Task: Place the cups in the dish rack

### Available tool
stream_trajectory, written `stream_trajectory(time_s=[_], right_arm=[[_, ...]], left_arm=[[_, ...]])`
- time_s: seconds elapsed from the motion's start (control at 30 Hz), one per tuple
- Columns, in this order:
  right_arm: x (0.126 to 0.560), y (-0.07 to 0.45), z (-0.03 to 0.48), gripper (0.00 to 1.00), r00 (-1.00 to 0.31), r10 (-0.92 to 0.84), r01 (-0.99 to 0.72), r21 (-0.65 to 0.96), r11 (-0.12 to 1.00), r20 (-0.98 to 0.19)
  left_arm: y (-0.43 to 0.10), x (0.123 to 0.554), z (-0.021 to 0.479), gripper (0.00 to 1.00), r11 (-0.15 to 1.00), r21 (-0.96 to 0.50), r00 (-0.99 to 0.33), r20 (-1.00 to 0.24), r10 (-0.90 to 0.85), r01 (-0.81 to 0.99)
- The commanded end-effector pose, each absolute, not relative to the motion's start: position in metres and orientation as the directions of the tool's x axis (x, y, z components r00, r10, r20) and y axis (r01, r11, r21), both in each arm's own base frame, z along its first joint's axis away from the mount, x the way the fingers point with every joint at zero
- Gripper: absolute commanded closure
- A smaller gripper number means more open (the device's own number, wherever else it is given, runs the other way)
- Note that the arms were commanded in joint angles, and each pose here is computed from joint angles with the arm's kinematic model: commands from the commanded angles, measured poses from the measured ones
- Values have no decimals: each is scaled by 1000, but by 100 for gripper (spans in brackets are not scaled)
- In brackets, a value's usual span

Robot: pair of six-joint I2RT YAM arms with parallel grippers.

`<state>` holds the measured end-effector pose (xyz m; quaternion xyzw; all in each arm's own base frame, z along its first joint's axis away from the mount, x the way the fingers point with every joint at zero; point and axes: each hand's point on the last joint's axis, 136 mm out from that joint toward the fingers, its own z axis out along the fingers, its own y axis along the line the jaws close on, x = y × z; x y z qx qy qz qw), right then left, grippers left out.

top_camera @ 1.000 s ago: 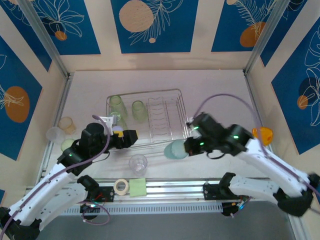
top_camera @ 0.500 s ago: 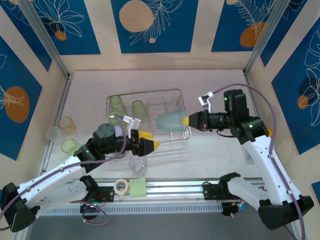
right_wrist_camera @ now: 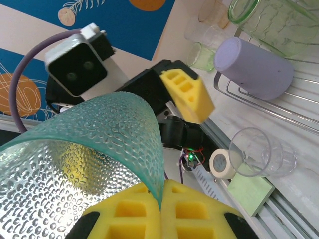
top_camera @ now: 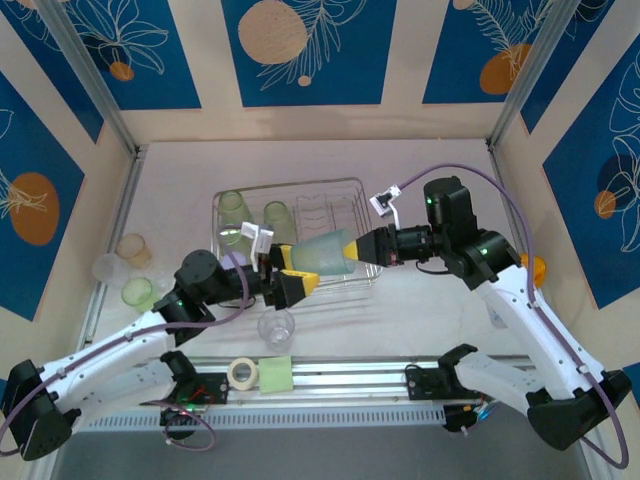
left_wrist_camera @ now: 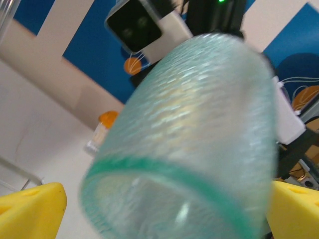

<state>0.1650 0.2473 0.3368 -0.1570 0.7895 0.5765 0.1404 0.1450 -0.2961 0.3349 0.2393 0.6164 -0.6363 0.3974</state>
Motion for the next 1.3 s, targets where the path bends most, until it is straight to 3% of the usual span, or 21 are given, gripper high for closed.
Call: stream_trajectory(time_s=[0.0,0.37,0.6,0.67,0.93,1.17,1.27], right_arm=[[166,252,332,100,-920,-101,-392,880,270,-379],[183,257,324,100,-927,-82,-374,883,283,-367],[189,258,313,100,-935,-90,-353,887,297,-342],[190,257,309,100,-938,-94,-347,887,306,-335],[191,252,304,100,-944,-87,-330,892,311,-319],[190,251,302,100,-946,-90,-323,896,305,-311],[189,251,300,100,-948,-92,-318,898,304,-305]], left_arm=[[-293,137,357,0,10,-549,-526,-806,-270,836],[-305,143,349,6,14,-589,-571,-790,-222,808],[-307,151,349,31,41,-603,-579,-780,-237,797],[-307,153,346,28,57,-611,-584,-777,-233,790],[-298,155,350,0,100,-594,-555,-789,-262,798],[-290,155,354,0,113,-581,-530,-793,-301,806],[-288,155,357,5,99,-580,-524,-787,-325,809]])
